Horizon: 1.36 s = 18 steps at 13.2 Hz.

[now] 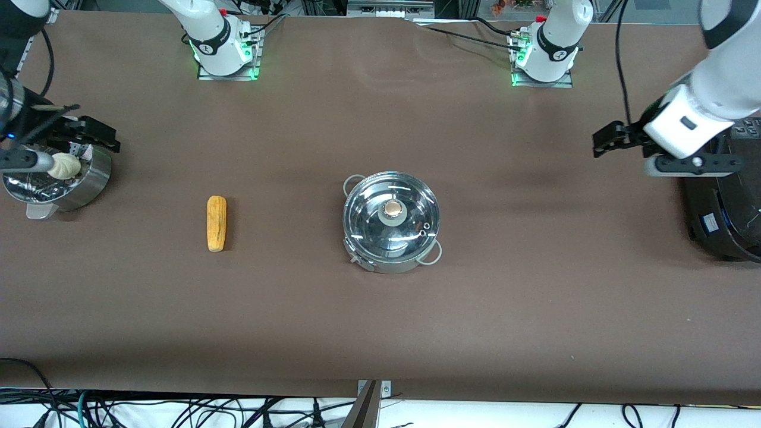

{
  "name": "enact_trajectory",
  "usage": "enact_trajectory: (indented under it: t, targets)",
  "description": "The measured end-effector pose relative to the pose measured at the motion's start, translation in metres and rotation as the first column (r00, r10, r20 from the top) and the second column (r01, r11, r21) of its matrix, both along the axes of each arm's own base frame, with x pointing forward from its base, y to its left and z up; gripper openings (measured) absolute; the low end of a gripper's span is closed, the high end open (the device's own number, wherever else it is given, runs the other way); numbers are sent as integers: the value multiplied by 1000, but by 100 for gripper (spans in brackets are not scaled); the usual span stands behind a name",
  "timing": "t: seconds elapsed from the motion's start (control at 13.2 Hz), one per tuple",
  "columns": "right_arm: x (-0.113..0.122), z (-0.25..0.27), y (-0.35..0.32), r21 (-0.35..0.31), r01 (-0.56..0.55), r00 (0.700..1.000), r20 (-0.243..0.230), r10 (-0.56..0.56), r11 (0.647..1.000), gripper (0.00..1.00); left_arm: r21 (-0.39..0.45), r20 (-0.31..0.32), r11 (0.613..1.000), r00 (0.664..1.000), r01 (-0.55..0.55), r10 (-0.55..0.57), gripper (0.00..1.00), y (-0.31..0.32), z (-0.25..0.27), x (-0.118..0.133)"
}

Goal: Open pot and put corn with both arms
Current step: 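Grasp the corn with the right gripper while the left gripper reaches the lid knob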

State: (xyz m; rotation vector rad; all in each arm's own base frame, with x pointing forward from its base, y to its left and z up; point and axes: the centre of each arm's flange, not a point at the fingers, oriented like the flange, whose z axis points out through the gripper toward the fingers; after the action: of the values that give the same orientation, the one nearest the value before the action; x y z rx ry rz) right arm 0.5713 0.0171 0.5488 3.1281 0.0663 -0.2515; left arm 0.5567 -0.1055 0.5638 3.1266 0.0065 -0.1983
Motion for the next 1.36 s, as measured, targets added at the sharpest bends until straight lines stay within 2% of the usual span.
enact_trajectory:
  t: [0.15,0.38,0.45,0.61,0.83,1.06,1.29,1.36]
  targets:
    - [17,-53,26,-14,-46,997,-63,45,999,100,-28,-16,999,999,-29,29,100,-60,-11,3]
    - [32,-154,64,-42,-90,974,-212,79,995,100,-52,-42,996,996,-77,74,100,-146,-33,14]
    - [38,-188,66,-47,-91,967,-241,77,995,100,-51,-49,994,994,-98,95,100,-173,-44,18]
    - [47,-242,63,-56,-90,970,-232,75,994,100,-57,-54,989,990,-135,132,100,-224,-73,28]
    - [43,-291,59,-69,-88,984,-159,76,994,100,-71,-49,972,974,-224,221,100,-281,-129,36]
    - [28,-326,59,-78,-36,995,-94,28,996,100,-77,-48,956,959,-283,280,100,-328,-170,25]
    - [14,-355,63,-81,-19,996,-83,12,997,98,-80,-42,950,953,-302,300,100,-357,-193,13]
    - [12,-363,66,-82,-25,996,-87,18,996,93,-81,-38,949,953,-304,302,100,-363,-199,11]
